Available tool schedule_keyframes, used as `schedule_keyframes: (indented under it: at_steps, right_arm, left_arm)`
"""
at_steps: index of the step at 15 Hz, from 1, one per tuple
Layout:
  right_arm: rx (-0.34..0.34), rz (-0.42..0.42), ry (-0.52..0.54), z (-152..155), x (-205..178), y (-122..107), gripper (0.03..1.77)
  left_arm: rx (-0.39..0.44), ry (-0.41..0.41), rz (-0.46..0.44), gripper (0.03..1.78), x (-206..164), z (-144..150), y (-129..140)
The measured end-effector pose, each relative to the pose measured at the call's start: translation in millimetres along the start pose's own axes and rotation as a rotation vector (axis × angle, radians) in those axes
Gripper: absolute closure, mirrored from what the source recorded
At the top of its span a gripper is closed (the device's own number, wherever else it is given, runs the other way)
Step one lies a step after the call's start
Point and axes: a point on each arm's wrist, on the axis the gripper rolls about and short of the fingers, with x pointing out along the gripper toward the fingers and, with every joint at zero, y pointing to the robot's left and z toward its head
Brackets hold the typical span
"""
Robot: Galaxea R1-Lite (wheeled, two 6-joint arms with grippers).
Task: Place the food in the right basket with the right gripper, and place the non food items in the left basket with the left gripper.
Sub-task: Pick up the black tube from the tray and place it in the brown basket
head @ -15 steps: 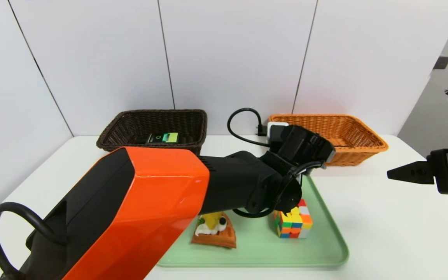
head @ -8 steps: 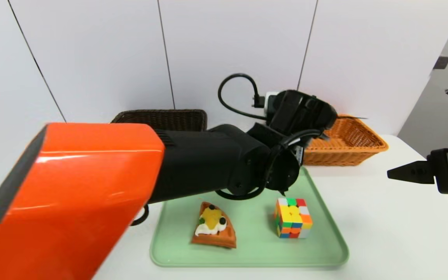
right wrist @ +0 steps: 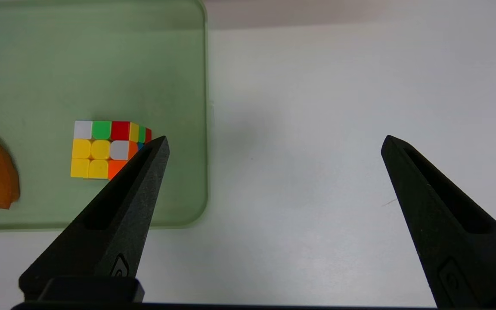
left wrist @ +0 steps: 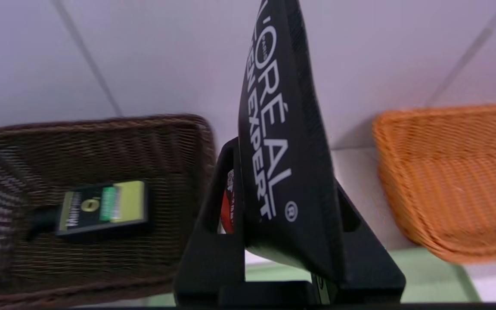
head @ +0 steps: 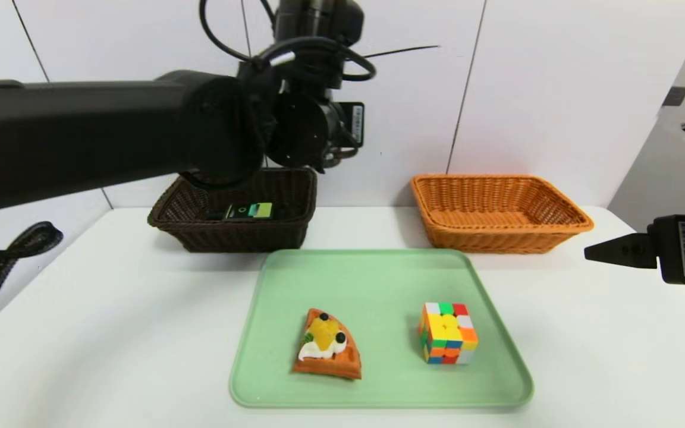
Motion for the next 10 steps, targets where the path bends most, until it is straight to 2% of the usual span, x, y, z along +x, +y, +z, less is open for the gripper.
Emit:
schedule_keyframes:
  at_steps: [4,7,10]
  right_arm:
    - [-0.001,0.0,0.0,-0.1,-0.2,0.1,0.1]
    - [-0.003,0.0,0.0,-0.1,-0.2,0.1,0.1]
    - [-0.006,-0.001,-0.001,0.3,0.0,0.2,0.1]
  left_arm:
    - [-0.015,0.021,0.114,1.4,18.8,11.7,69.7]
    - [-0.016,0.085,0.188,1.4,36.0,0.1,119.2]
    - [-0.026,0.144,0.206,1.4,49.9,-15.6,153.6]
